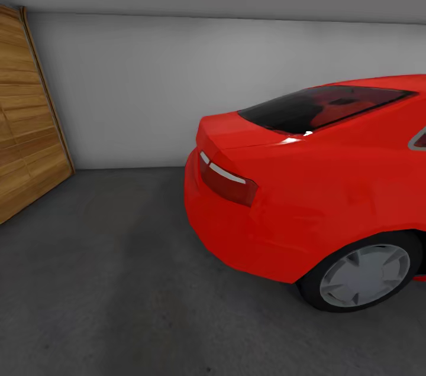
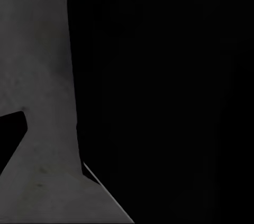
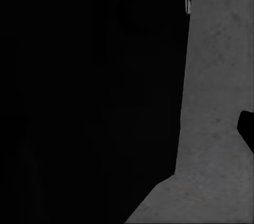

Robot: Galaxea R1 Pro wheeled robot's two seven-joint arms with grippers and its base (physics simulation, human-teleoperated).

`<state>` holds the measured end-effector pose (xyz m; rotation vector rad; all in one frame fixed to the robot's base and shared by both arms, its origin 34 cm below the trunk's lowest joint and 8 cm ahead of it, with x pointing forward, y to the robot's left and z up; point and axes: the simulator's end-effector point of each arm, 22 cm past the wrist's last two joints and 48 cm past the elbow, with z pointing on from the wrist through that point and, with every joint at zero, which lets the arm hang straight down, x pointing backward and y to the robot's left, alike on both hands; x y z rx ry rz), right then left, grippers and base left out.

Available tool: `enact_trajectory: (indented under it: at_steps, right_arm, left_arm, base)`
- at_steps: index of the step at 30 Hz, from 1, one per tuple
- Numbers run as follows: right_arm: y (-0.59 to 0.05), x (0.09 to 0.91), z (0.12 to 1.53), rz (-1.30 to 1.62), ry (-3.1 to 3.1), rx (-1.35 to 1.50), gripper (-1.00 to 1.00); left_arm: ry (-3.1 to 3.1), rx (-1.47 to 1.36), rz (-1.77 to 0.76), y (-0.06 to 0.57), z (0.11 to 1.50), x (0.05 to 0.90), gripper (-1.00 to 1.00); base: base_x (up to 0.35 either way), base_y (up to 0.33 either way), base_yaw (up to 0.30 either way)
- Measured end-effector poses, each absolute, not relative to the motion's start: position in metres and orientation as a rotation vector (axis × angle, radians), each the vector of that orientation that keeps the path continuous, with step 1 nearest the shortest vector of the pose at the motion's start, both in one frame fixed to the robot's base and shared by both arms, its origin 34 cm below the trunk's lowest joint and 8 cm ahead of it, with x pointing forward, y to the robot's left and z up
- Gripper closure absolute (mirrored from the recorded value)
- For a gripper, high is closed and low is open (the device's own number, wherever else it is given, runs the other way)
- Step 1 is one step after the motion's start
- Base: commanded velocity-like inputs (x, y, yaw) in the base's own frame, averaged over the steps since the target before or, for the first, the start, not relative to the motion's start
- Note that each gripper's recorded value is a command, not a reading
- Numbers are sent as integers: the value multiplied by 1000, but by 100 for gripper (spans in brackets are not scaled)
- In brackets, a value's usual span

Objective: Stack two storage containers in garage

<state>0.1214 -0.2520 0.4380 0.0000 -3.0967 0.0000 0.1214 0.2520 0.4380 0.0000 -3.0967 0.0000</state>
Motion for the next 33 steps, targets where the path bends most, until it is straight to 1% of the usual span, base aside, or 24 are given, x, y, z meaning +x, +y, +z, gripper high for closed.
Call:
enact_trajectory:
  at_steps: [12, 26, 27, 28, 33]
  right_arm:
    - [-249, 132, 438, -12, -3141, 29, -100]
    - [-249, 140, 438, -13, -3178, 37, -100]
    - [-245, 139, 438, -38, -3147, 436, -100]
    - [-244, 139, 438, -43, -3134, 520, -100]
    - [-244, 139, 438, -43, -3133, 524, -100]
  left_arm:
    - [-3155, 0, -17, 260, 438, 145, -100]
    - [-3156, -1, -19, 261, 438, 146, -100]
    - [-3156, -1, -19, 261, 438, 146, -100]
    - [-3156, -1, -19, 261, 438, 146, -100]
    - [-3156, -1, -19, 261, 438, 146, -100]
  base:
    - [0, 0, -13]
    - [0, 0, -229]
    - [0, 0, -245]
    - [0, 0, -245]
    - [0, 0, -245]
